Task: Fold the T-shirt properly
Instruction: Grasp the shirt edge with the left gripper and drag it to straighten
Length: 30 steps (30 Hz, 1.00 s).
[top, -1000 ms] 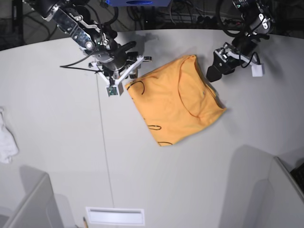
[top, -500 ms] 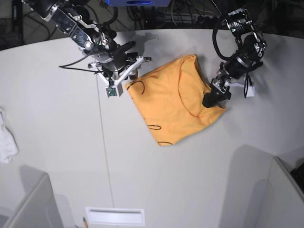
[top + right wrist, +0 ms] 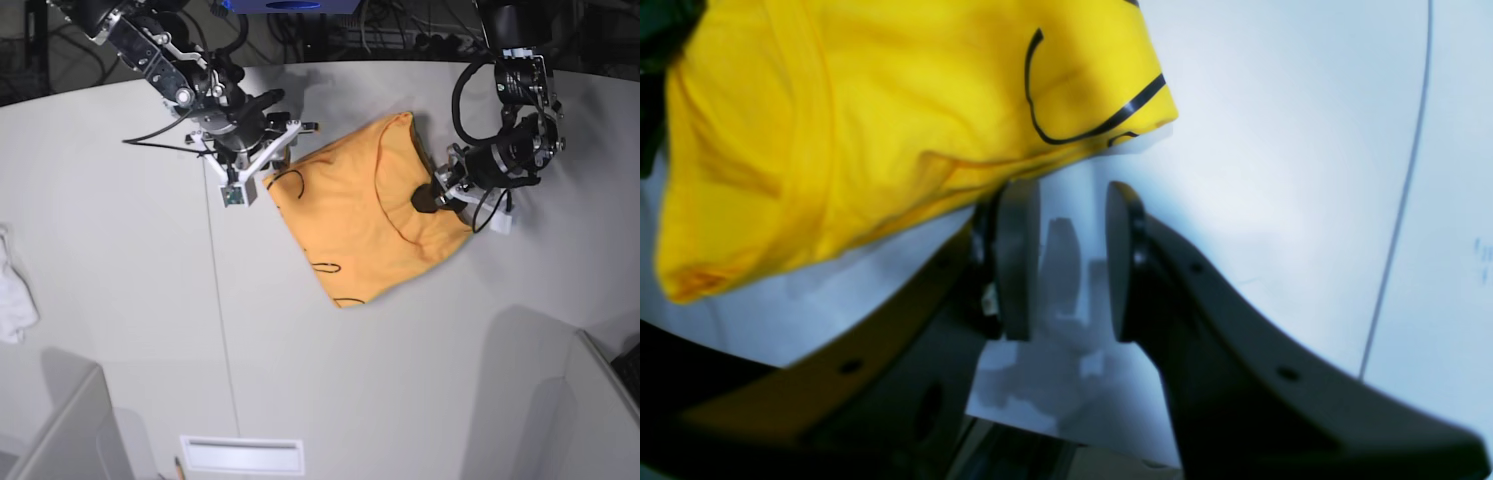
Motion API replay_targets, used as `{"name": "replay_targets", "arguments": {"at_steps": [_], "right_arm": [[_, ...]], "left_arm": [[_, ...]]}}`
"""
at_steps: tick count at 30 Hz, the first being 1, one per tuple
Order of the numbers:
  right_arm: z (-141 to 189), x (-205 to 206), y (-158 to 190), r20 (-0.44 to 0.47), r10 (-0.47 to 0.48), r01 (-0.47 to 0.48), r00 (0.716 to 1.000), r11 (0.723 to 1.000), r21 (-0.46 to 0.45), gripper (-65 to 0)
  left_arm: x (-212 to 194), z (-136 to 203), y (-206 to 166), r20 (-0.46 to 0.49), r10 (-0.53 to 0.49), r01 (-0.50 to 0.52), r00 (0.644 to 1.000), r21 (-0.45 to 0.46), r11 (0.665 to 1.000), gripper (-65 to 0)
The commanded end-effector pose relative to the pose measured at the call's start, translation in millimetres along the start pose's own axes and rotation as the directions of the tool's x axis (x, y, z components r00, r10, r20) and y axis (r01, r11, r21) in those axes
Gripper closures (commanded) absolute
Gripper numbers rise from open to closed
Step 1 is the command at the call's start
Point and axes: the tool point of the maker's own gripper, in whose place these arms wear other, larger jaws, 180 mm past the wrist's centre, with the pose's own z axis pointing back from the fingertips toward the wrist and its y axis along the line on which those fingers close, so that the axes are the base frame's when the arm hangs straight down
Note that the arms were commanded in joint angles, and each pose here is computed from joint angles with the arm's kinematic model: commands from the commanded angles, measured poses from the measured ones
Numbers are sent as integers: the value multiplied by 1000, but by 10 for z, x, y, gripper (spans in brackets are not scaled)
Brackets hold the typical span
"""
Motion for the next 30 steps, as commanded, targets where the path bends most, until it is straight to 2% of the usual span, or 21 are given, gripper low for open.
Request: {"name": "replay_targets", "arguments": {"at_steps": [1, 7, 11, 13, 16, 20, 24, 30], "right_arm": [[44, 135, -39, 52, -9, 10, 999, 1000, -8, -162], [59, 194, -215, 75, -81, 85, 994, 995, -48, -162], [71, 182, -305, 77, -108, 114, 991, 991, -68, -162], [71, 182, -305, 77, -108, 114, 991, 991, -68, -161], [80, 234, -403, 95, -129, 137, 987, 986, -91, -161], [123, 363, -664, 149, -217, 238, 965, 961, -140, -161], [200, 408, -975, 207, -318, 357, 925, 914, -193, -161], [285, 316, -1236, 256, -444, 501, 858, 834, -232, -161]], "left_arm": [[14, -28, -4, -26, -22, 23, 999, 16, 1000, -214], [-82, -213, 105, -150, -78, 89, 986, 66, 994, 0], [-53, -248, 19, -215, -194, 215, 957, 76, 974, 0], [-44, -245, 12, -276, -262, 297, 925, 91, 951, 0], [-62, -268, -111, -361, -361, 412, 860, 74, 908, 0], [25, -299, -224, -430, -492, 570, 757, 67, 819, 0], [82, -364, -399, -479, -598, 696, 643, 40, 717, 0], [-9, -468, -611, -552, -711, 841, 435, -32, 540, 0]]}}
